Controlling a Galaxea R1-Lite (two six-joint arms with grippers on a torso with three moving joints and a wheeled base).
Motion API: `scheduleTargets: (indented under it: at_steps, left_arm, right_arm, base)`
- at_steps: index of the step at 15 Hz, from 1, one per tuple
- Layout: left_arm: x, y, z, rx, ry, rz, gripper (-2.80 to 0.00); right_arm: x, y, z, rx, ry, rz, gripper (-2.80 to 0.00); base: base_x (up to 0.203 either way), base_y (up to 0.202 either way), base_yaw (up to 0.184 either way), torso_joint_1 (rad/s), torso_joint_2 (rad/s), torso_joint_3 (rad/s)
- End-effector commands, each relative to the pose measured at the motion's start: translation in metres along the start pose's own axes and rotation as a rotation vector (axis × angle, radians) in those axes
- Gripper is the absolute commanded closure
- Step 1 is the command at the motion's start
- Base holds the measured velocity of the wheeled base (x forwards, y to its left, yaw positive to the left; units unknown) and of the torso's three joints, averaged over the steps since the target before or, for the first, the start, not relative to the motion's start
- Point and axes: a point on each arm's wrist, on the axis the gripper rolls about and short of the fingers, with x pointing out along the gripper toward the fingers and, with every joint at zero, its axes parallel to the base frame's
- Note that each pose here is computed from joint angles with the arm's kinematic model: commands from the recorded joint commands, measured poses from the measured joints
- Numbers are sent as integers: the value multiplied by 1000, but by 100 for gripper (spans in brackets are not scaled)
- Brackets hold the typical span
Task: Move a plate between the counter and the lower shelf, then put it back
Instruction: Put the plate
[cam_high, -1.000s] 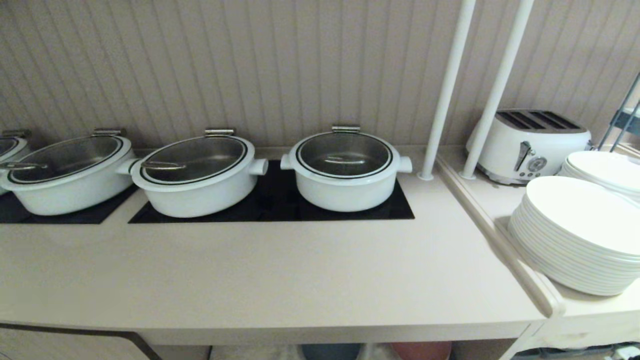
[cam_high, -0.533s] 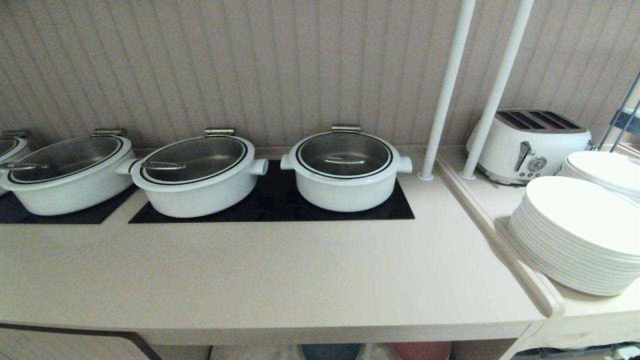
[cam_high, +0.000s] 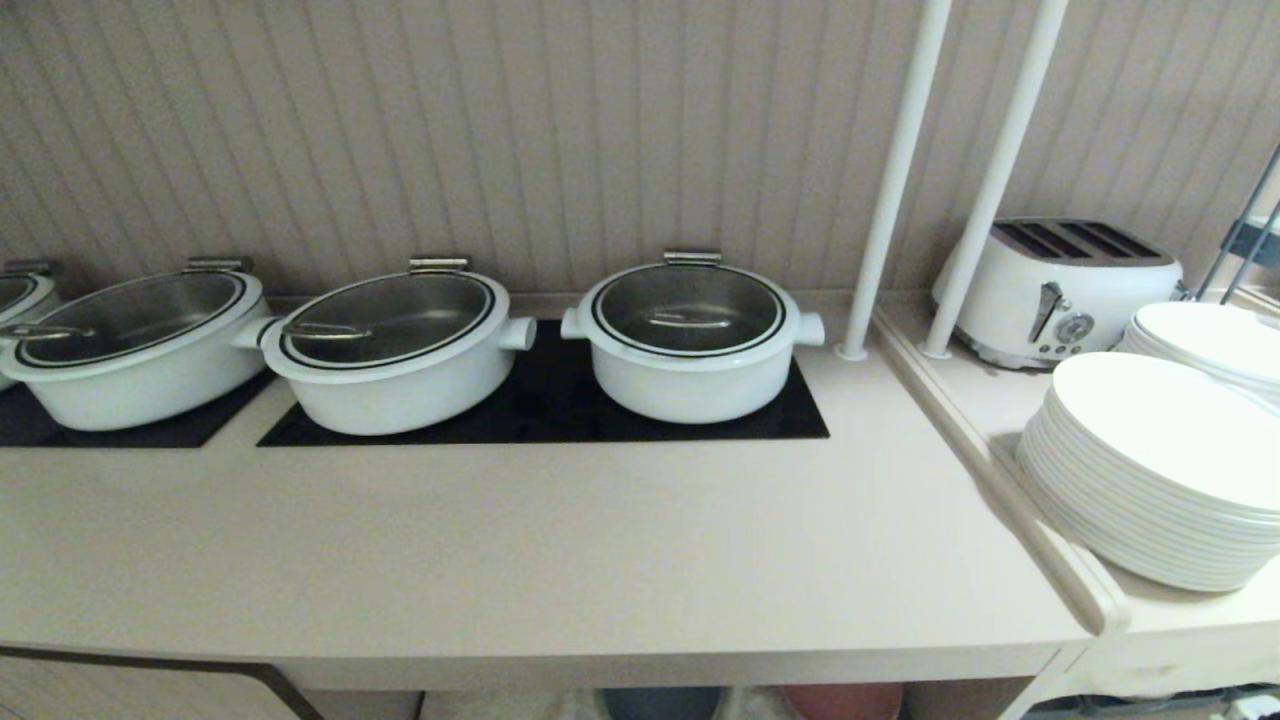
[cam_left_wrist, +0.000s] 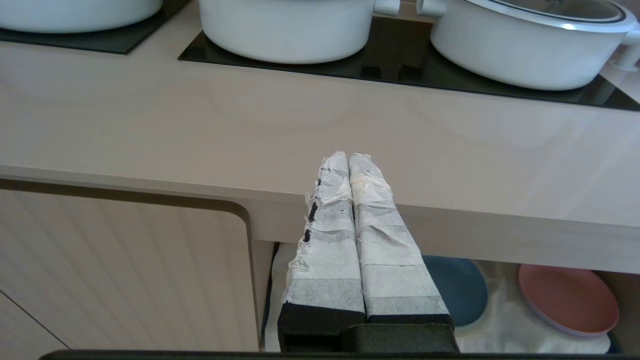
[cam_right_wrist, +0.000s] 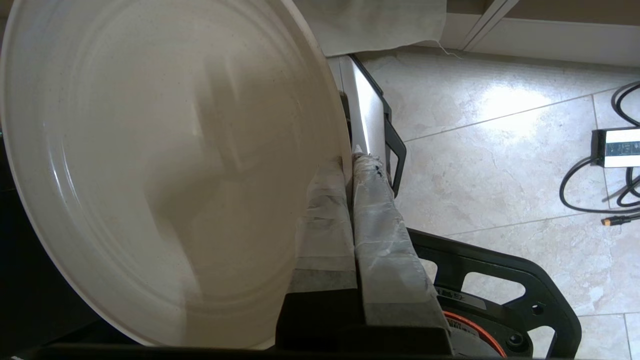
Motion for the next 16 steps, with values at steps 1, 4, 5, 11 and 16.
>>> scheduleTargets:
  at_steps: [1, 4, 5, 11, 16]
  left_arm:
    - [0, 0, 0, -1, 0, 1, 0]
    - [0, 0, 0, -1, 0, 1, 0]
    - [0, 0, 0, -1, 0, 1, 0]
    - [0, 0, 0, -1, -1, 0, 0]
    - [0, 0, 0, -1, -1, 0, 0]
  right_arm:
    - [0, 0, 0, 5, 1, -4, 0]
    - [0, 0, 0, 12, -1, -5, 0]
    - [0, 0, 0, 15, 1, -4, 0]
    - [-1, -1, 1, 52, -21, -40, 0]
    - [-6, 2, 11, 66, -57, -35, 0]
  base:
    - [0, 0, 0, 0, 0, 0]
    - [0, 0, 0, 0, 0, 0]
    - [0, 0, 0, 0, 0, 0]
    - [0, 0, 0, 0, 0, 0]
    - [0, 0, 0, 0, 0, 0]
